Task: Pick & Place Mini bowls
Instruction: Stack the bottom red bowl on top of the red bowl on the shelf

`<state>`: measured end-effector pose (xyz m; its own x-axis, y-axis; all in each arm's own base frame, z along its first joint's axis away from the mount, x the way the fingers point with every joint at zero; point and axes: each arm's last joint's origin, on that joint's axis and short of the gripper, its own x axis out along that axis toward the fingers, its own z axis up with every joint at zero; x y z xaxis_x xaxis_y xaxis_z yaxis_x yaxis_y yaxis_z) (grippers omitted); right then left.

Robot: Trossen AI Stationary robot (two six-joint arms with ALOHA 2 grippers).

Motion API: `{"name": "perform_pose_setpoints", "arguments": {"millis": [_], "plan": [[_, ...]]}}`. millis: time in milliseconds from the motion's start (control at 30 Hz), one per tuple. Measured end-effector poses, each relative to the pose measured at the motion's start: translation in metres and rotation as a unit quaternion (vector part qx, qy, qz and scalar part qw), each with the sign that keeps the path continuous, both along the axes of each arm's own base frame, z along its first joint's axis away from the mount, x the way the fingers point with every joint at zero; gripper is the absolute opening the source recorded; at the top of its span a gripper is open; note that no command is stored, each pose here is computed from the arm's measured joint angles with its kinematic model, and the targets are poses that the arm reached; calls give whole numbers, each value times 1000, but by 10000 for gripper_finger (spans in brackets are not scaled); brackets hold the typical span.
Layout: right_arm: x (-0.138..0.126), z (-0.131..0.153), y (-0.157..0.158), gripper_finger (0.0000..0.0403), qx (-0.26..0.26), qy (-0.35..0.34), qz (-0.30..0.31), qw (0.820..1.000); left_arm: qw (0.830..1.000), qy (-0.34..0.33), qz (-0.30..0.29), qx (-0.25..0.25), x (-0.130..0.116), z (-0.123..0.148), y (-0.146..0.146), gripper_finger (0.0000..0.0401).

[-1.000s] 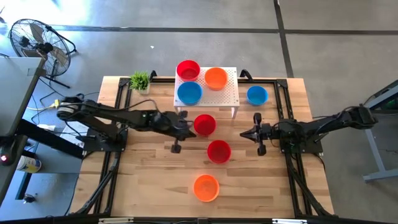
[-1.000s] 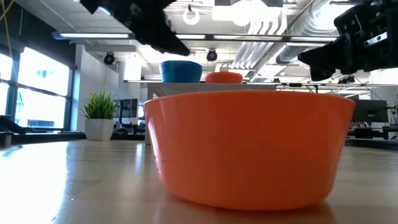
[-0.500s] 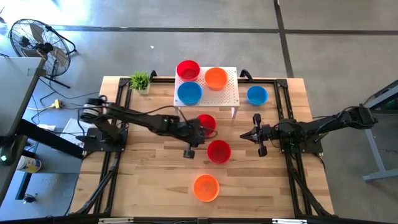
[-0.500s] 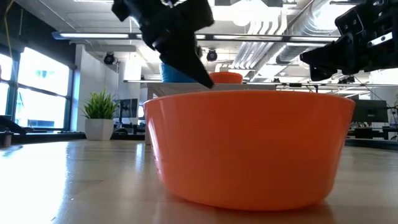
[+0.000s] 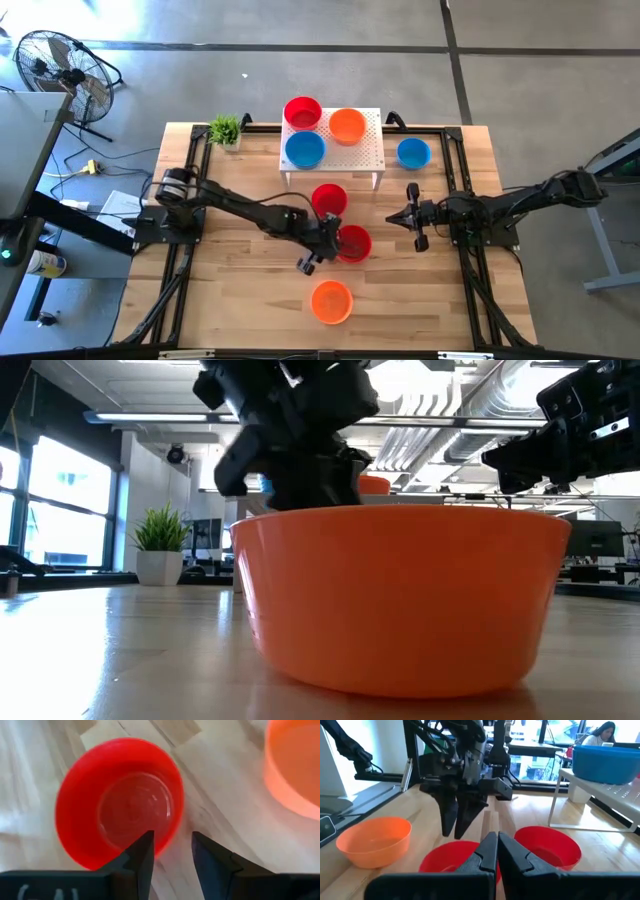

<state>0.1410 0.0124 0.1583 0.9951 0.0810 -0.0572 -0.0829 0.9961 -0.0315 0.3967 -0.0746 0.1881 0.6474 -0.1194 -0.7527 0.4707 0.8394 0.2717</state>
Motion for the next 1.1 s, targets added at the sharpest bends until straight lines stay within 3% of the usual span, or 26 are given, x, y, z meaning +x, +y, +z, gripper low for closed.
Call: {"name": "perform_pose_setpoints", "arguments": {"millis": [167, 567, 733, 867, 967, 1100], "plan": [[0, 0, 0, 1, 0, 0, 0, 1000, 999, -11, -17, 36, 3, -5, -4, 127], [0, 0, 0, 1, -4, 0, -6, 1000, 997, -12, -31, 63, 3, -5, -3, 127], [0, 0, 0, 2, -7, 0, -7, 1000, 997, 14, -34, 72, 6, -26, -4, 127], [0, 0, 0, 1, -9, -1, -8, 1000, 996, -3, -41, 78, 9, -25, -7, 124], [0, 0, -1, 2, -11, -1, -8, 1000, 995, 17, -40, 85, 7, -33, -7, 104], [0, 0, -1, 1, -11, 0, -9, 1000, 996, 16, -33, 83, 7, -30, -6, 48]]}}
